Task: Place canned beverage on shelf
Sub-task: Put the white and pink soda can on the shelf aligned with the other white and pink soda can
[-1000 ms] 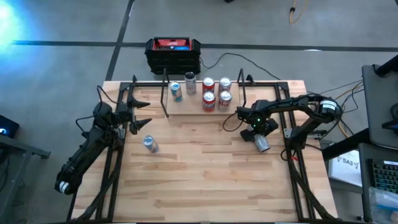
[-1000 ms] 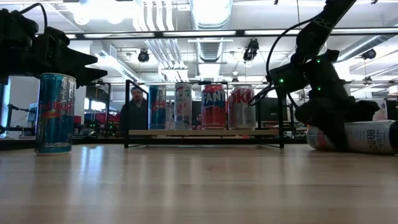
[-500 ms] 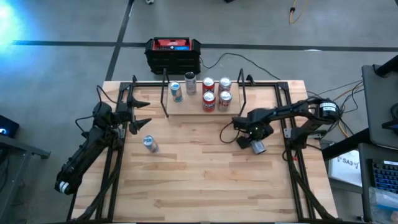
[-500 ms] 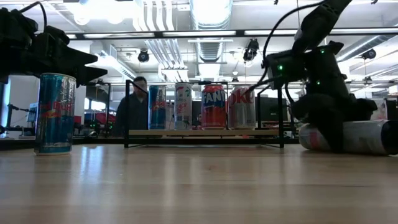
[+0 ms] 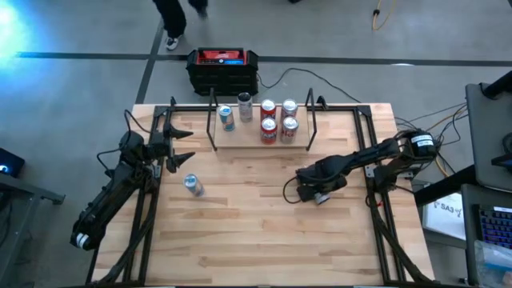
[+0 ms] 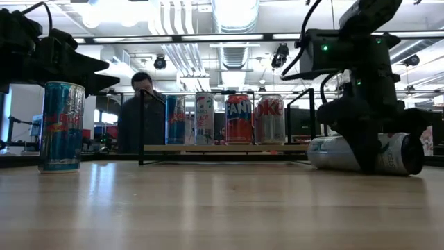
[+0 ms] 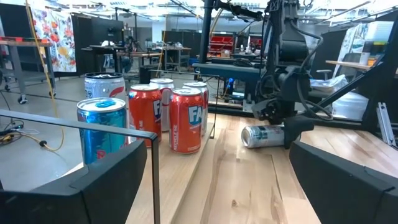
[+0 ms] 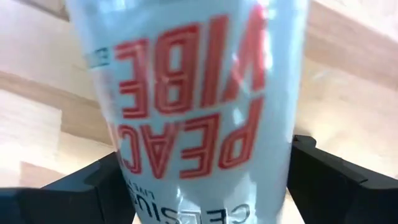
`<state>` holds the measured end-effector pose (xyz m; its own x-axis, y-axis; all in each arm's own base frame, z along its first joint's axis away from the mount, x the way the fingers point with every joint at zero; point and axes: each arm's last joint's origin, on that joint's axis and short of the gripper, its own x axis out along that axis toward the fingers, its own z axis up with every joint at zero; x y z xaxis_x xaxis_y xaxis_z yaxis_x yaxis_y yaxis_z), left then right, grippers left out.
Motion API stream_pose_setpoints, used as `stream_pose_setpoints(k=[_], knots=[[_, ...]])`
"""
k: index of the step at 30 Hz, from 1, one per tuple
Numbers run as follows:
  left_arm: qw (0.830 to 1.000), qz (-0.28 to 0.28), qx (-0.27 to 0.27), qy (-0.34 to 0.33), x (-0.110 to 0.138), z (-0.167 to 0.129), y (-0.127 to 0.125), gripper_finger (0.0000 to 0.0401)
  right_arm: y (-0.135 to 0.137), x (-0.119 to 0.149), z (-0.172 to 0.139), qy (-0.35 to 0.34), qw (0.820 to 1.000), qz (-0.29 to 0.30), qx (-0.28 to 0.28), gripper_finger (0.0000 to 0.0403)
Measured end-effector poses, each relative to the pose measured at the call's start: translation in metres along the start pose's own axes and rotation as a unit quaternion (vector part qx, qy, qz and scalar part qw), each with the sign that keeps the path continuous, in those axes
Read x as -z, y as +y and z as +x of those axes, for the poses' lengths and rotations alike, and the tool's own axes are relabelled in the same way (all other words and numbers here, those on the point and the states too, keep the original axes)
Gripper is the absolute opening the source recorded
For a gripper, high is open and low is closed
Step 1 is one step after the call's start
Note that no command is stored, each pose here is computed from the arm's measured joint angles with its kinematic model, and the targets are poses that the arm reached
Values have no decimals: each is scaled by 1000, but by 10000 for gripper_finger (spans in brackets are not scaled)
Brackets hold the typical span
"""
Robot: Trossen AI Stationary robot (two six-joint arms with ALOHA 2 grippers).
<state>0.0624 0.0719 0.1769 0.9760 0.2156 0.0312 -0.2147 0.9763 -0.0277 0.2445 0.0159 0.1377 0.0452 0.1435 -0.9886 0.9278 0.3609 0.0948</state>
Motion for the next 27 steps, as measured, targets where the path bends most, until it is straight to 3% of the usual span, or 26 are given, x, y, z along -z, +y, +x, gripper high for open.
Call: stream_pose_setpoints(k=[6, 11, 27], knots=[[1000, 0, 0, 0, 0, 0, 0, 380, 3, -1, 0, -8, 997, 69, -16, 327], [1000, 0, 0, 0, 0, 0, 0, 380, 6, -4, 0, -26, 999, 27, -30, 327], [1000, 0, 0, 0, 0, 0, 0, 380, 9, -5, -1, -36, 998, 26, -44, 327]])
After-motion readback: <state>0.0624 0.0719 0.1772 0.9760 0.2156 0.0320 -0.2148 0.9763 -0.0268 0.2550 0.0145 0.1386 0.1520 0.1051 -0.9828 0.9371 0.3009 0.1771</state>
